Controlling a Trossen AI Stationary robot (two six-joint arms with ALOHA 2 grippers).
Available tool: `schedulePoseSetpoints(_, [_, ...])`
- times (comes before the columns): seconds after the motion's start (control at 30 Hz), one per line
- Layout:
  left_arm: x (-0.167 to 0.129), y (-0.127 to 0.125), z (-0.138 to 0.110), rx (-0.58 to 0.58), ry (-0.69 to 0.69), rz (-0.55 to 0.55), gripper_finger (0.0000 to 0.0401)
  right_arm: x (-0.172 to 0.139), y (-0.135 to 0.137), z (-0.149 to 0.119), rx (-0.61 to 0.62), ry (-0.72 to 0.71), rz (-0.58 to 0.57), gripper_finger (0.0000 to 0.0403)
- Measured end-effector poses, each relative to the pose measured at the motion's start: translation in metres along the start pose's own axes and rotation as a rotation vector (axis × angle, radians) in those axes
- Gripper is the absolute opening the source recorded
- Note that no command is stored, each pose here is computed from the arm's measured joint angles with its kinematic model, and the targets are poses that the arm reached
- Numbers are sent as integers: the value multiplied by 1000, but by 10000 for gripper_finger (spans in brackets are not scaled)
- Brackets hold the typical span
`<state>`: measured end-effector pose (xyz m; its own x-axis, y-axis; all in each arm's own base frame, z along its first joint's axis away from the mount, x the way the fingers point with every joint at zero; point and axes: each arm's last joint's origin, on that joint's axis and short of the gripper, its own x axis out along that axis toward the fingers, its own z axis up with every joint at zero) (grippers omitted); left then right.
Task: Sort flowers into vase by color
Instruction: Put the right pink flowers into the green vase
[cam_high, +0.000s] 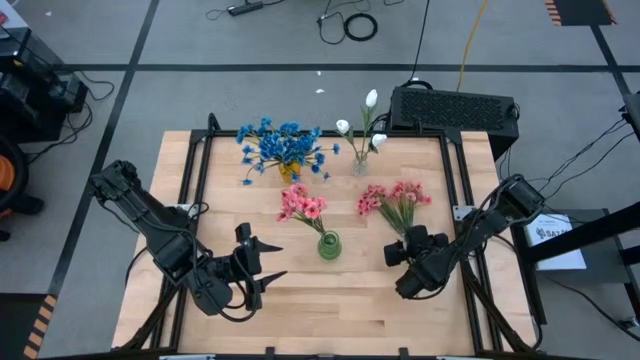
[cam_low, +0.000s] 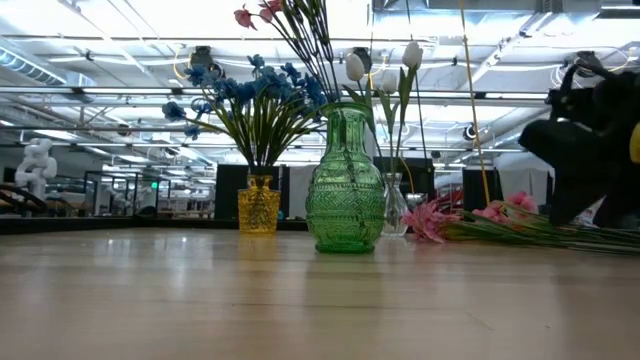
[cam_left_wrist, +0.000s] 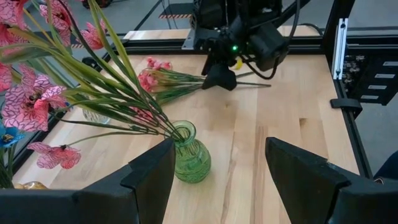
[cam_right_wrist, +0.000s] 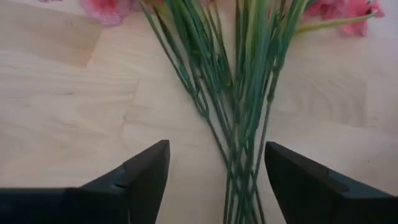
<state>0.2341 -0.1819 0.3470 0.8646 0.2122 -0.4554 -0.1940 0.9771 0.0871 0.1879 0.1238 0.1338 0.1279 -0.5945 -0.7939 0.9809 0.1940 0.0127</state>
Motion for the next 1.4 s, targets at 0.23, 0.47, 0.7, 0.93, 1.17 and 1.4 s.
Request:
schedulePoseSetpoints(0.23, [0,0,0,-1,0,0,255,6,-5,-1,2,-24,0,230])
schedulePoseSetpoints(0.47, [0,0,0,-1,0,0,255,10,-8,-3,11,-18,-6,151])
schedulePoseSetpoints(0.7, [0,0,0,-1,0,0,255,16,-8,-7,32,1,44,83])
schedulePoseSetpoints(0.93, [0,0,0,0,1,0,255,16,-9,-7,23,-12,42,7])
schedulePoseSetpoints(1.17, [0,0,0,1,2,0,255,6,-2,-3,29,-43,55,3])
schedulePoseSetpoints(1.4, [2,0,-5,10,10,4,255,-39,14,8,-20,-112,93,2])
